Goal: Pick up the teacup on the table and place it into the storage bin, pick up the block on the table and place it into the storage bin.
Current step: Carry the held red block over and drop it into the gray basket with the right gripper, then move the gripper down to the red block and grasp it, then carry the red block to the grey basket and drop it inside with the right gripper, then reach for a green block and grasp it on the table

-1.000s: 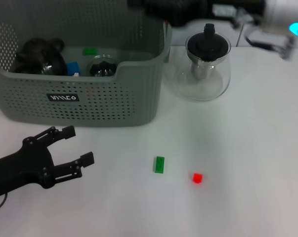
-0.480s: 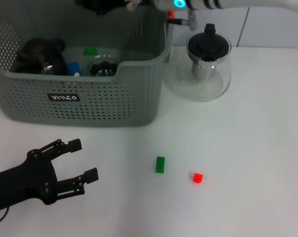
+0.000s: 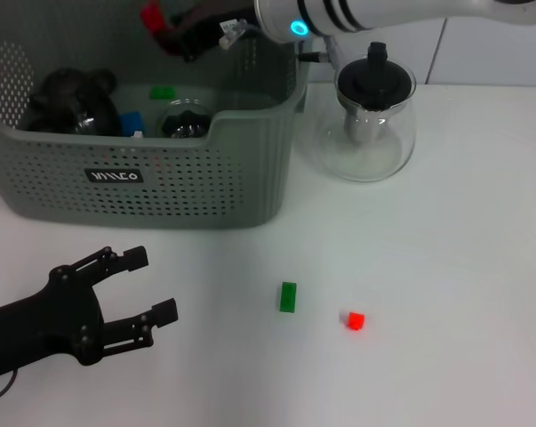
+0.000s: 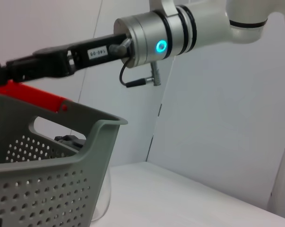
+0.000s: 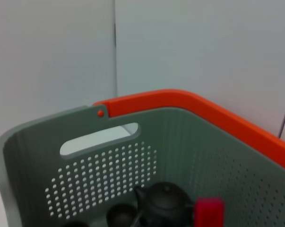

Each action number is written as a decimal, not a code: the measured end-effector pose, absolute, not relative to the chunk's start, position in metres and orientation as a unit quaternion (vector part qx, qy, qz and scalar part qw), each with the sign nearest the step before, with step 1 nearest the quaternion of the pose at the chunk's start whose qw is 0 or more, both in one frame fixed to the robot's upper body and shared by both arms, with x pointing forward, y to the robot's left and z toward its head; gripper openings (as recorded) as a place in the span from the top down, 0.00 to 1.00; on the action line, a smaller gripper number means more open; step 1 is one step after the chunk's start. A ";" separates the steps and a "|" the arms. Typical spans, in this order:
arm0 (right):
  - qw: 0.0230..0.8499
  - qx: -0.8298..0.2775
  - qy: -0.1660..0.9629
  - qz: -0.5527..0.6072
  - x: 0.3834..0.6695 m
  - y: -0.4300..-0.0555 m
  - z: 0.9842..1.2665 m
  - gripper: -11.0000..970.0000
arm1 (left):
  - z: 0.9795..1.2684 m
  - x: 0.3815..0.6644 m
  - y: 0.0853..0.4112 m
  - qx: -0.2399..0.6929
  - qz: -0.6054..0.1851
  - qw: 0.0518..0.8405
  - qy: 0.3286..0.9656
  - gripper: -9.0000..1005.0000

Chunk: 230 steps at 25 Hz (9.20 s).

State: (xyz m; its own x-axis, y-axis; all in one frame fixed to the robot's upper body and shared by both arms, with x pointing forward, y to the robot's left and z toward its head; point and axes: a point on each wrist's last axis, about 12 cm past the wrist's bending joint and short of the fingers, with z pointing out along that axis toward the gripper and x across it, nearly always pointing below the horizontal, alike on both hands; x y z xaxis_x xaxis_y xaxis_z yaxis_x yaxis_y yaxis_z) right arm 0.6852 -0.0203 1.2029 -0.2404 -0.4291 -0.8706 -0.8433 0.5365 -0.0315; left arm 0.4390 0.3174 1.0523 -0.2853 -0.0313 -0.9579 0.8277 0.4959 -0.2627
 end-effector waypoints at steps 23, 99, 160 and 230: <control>0.362 -0.450 0.696 0.427 0.525 -0.277 1.194 0.16 | 1.055 0.443 0.320 0.282 -0.403 0.534 0.688 0.10; 0.106 -0.567 0.806 0.132 0.572 -0.131 1.103 0.81 | 1.050 0.441 0.319 0.273 -0.397 0.533 0.696 0.10; 0.447 -0.422 0.758 0.218 0.683 -0.054 1.220 0.71 | 1.053 0.454 0.313 0.259 -0.403 0.549 0.685 0.10; 0.190 -0.614 0.745 0.176 0.589 -0.088 1.089 0.31 | 1.054 0.446 0.318 0.299 -0.416 0.511 0.690 0.10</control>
State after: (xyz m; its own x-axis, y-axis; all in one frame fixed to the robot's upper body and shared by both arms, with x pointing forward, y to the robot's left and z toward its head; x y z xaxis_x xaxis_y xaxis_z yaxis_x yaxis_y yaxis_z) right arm 0.5893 -0.0878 1.0891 -0.1734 -0.8488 -0.4995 -0.9826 0.1835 0.0293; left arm 0.4464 0.3177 1.0542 -0.2980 -0.0121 -0.9545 0.8382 0.4751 -0.2677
